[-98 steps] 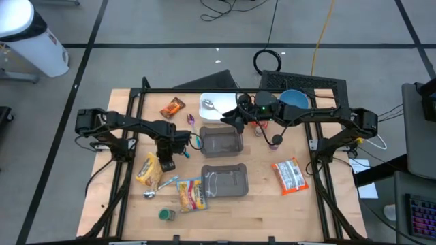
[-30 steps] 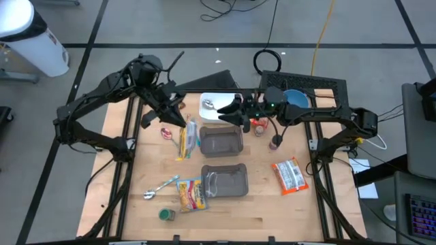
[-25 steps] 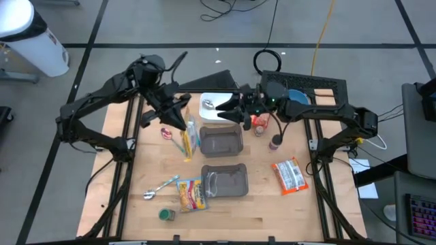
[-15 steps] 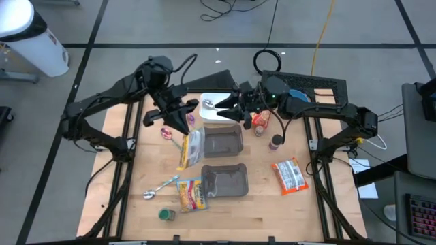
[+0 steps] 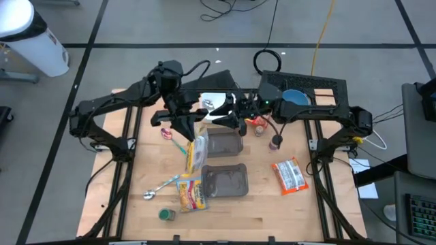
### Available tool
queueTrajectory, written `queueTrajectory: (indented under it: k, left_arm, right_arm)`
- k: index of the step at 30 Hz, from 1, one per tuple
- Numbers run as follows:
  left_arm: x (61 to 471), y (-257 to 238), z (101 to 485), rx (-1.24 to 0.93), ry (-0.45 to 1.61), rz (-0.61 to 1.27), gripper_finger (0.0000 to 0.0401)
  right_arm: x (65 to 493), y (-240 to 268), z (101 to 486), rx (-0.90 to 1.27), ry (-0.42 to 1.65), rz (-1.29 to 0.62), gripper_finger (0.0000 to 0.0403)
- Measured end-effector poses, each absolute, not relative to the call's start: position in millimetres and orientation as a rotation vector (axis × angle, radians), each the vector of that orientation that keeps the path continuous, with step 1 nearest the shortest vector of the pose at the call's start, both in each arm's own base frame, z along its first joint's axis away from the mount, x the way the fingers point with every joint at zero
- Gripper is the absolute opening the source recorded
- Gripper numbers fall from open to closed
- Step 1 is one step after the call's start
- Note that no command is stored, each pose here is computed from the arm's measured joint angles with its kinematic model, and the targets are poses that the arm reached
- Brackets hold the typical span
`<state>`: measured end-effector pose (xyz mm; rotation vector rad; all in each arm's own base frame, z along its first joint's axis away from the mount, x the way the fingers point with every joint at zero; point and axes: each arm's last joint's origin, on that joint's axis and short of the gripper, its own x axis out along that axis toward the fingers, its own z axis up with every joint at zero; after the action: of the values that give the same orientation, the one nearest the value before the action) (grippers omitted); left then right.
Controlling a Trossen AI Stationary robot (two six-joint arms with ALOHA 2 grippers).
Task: Pick & Place Food Item
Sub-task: Put the yellow noodle pack into the top black bin
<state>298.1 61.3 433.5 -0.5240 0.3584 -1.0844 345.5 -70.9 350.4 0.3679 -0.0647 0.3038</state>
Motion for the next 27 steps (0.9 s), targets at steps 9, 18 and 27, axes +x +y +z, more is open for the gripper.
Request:
queueTrajectory:
  k: [9,18,27]
  left_arm:
    - [299.3,59.4,434.6,-0.530,0.362,-1.097,0.0002]
    - [299.5,59.4,434.6,-0.531,0.361,-1.093,0.0002]
    - [300.1,56.0,434.6,-0.523,0.361,-1.105,0.0002]
  right_arm:
    - [359.7,-60.9,343.3,0.413,-0.120,0.421,0.0171]
    - [366.8,-59.7,338.6,0.474,-0.155,0.494,0.0171]
    - [366.0,-56.6,341.9,0.466,-0.183,0.510,0.0171]
